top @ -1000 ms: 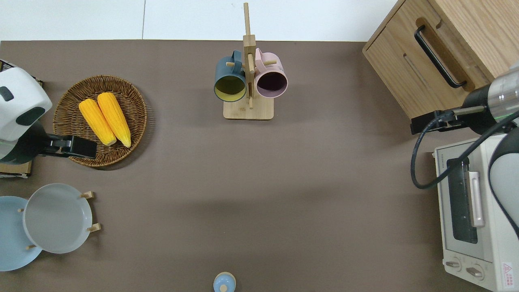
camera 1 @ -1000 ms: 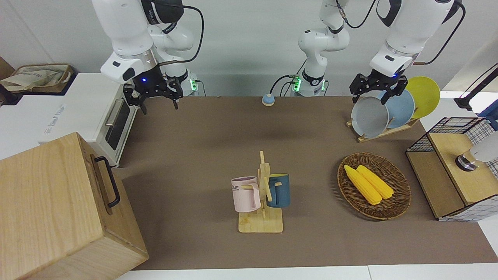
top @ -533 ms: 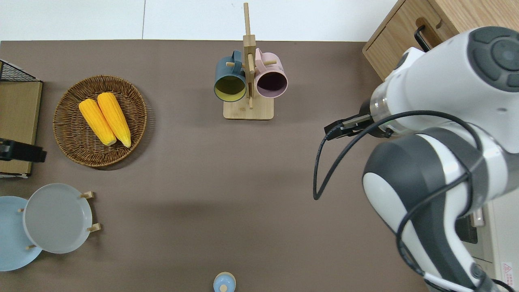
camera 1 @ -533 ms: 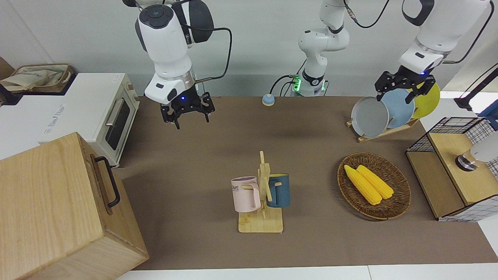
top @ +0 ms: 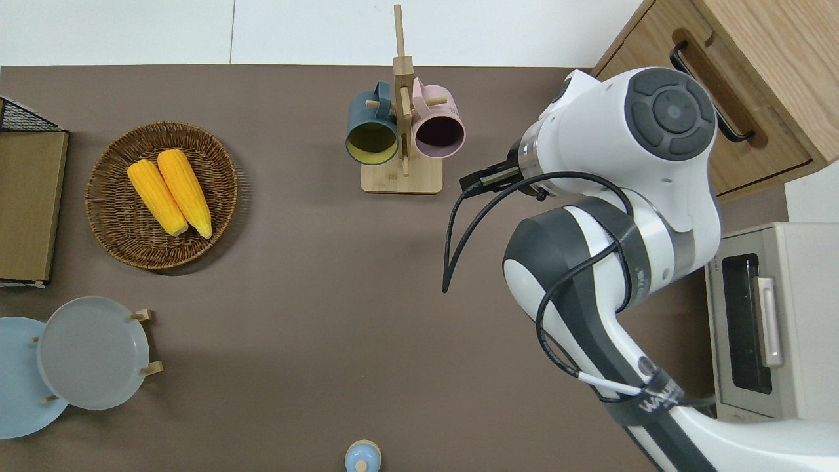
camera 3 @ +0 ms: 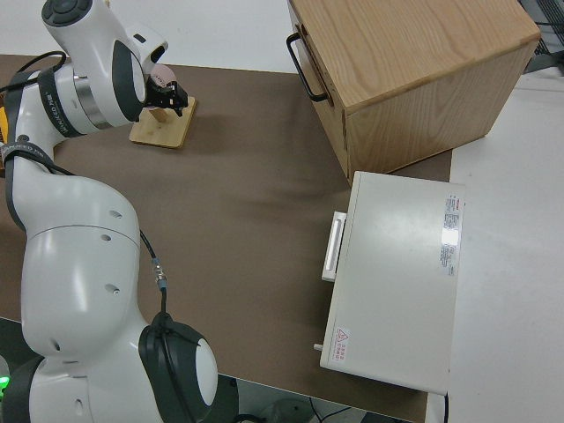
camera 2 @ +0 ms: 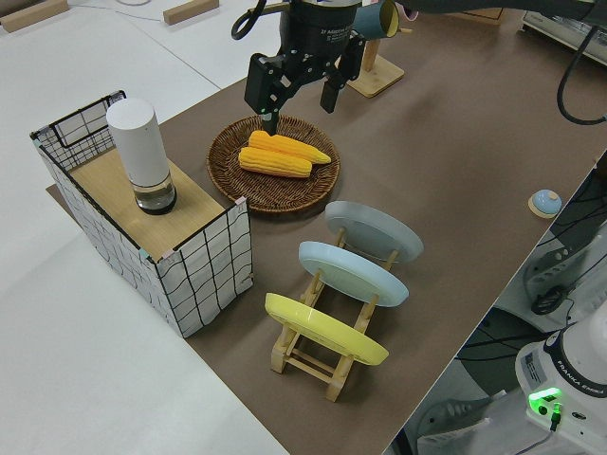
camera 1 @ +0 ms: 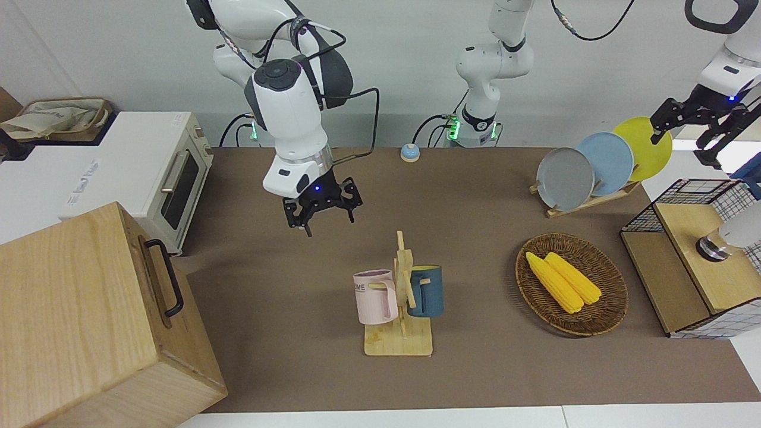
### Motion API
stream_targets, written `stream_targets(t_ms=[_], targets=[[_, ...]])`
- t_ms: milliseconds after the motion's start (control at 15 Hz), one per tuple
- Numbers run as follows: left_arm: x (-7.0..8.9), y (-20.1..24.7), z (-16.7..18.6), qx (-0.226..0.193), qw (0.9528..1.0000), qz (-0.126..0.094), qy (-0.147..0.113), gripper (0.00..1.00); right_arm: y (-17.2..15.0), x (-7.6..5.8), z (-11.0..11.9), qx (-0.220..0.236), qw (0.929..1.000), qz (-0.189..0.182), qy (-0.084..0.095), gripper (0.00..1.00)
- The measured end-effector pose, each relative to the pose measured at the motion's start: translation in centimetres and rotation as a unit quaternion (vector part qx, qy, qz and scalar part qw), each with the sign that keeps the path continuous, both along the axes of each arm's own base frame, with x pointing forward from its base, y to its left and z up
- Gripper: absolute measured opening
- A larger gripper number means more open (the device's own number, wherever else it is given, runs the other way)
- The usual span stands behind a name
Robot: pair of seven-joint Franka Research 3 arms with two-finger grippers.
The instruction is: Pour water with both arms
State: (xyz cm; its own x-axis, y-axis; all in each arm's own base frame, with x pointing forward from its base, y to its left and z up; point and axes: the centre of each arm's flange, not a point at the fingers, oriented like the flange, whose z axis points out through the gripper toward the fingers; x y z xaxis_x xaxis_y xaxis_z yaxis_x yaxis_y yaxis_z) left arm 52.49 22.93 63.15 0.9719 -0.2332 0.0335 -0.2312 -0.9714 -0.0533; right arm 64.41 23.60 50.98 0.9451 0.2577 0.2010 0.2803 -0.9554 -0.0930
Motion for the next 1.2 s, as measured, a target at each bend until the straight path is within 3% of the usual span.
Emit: stream_targets(t_ms=[467,800,1067,1200], targets=[[-2.2,8.4,-1.7,-0.018,0.9994,0.008,-0.028,1.0,2.8,2.6,-3.9,-0.006,0.996,0.029,-0.084,0.99],[-1.7,10.6,-2.1,-0.031,0.9955,0.032,-0.084,1.0,3.1,4.5,-6.0,-0.01,0.9879,0.045,-0.148,0.98],[-0.5,12.8,-3.5,-0.056,0.9857,0.066,-0.144,1.0,3.3,5.9,-6.0,0.001,0.9857,0.042,-0.163,0.93],[0.1,13.6,-4.2,-0.062,0.9799,0.081,-0.171,1.0,3.8,6.1,-6.0,0.004,0.9851,0.044,-0.166,0.82]])
